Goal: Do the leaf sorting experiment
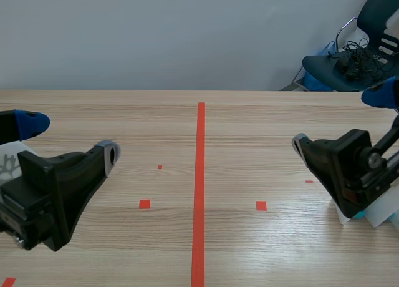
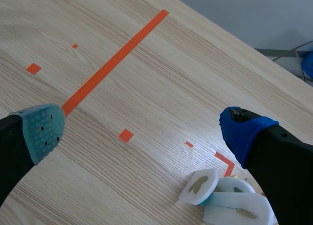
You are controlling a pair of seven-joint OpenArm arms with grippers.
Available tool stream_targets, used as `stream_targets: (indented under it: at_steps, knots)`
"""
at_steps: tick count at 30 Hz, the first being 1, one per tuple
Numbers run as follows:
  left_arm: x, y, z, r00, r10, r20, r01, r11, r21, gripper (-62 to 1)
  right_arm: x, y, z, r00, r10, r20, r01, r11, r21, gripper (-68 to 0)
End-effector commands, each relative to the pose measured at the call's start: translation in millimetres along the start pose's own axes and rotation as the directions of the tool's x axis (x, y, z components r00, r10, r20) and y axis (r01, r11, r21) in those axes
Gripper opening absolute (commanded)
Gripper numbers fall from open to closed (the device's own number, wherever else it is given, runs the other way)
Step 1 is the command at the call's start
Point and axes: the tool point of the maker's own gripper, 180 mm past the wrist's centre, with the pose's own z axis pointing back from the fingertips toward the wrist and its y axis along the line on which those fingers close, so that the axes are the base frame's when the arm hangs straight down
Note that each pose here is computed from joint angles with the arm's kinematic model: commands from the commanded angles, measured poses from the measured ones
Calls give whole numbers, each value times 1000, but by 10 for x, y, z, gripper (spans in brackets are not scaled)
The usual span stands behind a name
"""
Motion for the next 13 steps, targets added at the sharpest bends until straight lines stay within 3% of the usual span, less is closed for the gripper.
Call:
stream_targets:
  at_steps: [1,5,13]
  knots:
    - [37,-25,-7,1000,1,15,-1,1000,-14,14,55,-58,2,1000,3,22,-3,1000,-18,4]
    - [26,-26,-6,1000,-29,5,29,999,-21,14,55,-58,2,1000,3,22,-2,1000,-18,4]
    - [24,-28,-6,999,-33,4,33,999,-24,14,56,-58,2,1000,3,22,-3,1000,-18,4]
